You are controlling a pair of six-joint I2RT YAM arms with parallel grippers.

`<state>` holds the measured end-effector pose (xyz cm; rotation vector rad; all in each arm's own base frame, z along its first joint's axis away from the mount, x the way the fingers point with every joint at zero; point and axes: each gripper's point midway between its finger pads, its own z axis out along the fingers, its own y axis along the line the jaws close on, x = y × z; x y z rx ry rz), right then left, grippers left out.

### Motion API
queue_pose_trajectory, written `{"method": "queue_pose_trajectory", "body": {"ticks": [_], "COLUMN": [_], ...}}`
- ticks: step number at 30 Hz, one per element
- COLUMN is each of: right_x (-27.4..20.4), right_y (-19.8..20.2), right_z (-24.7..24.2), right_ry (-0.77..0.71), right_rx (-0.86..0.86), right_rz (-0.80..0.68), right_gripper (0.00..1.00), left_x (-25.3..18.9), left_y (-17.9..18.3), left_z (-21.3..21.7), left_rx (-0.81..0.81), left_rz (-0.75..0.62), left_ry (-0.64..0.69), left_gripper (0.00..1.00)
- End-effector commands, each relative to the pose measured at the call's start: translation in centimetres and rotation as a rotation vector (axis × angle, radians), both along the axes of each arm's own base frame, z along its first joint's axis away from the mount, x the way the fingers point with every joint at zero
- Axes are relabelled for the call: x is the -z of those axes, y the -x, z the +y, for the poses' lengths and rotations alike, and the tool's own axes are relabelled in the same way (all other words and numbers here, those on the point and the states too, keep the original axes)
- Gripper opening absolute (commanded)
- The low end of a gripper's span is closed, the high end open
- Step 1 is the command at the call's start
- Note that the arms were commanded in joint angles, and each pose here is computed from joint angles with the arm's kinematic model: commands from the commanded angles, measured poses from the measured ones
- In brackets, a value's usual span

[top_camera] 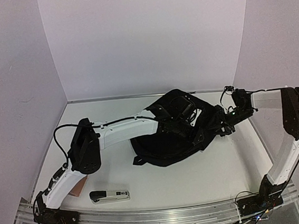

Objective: Pack the student bag
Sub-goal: Zip the student bag at the center of the board.

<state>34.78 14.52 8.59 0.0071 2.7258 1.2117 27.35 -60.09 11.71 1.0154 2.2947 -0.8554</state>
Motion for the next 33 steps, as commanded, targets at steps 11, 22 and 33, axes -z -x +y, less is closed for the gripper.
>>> {"method": "queue_pose_trajectory", "body": {"ticks": [11,22,33], "right_x": [1.0,1.3,2.2], "right_y": [0.5,0.4,-1.1], "right_z": [2.3,2.3,2.0], "right_ry": [-0.019,-0.009,0.022], "right_rx": [-0.049,-0.048,-0.032], "right_rz": [0.014,0.020,0.015], "right_gripper": [0.59,0.58,0.54], "left_x": [-0.6,-1.5,-5.1], "left_y": [-3.0,-3.1,0.5], "left_z": [-0.9,-1.2,-0.2], "left_rx": [-0.073,-0.063,0.049], "left_rz": [-0.080,-0.077,-0.062], "left_ry": [0.041,0.083,0.171], "left_gripper": [0.41,0.08,0.00]}}
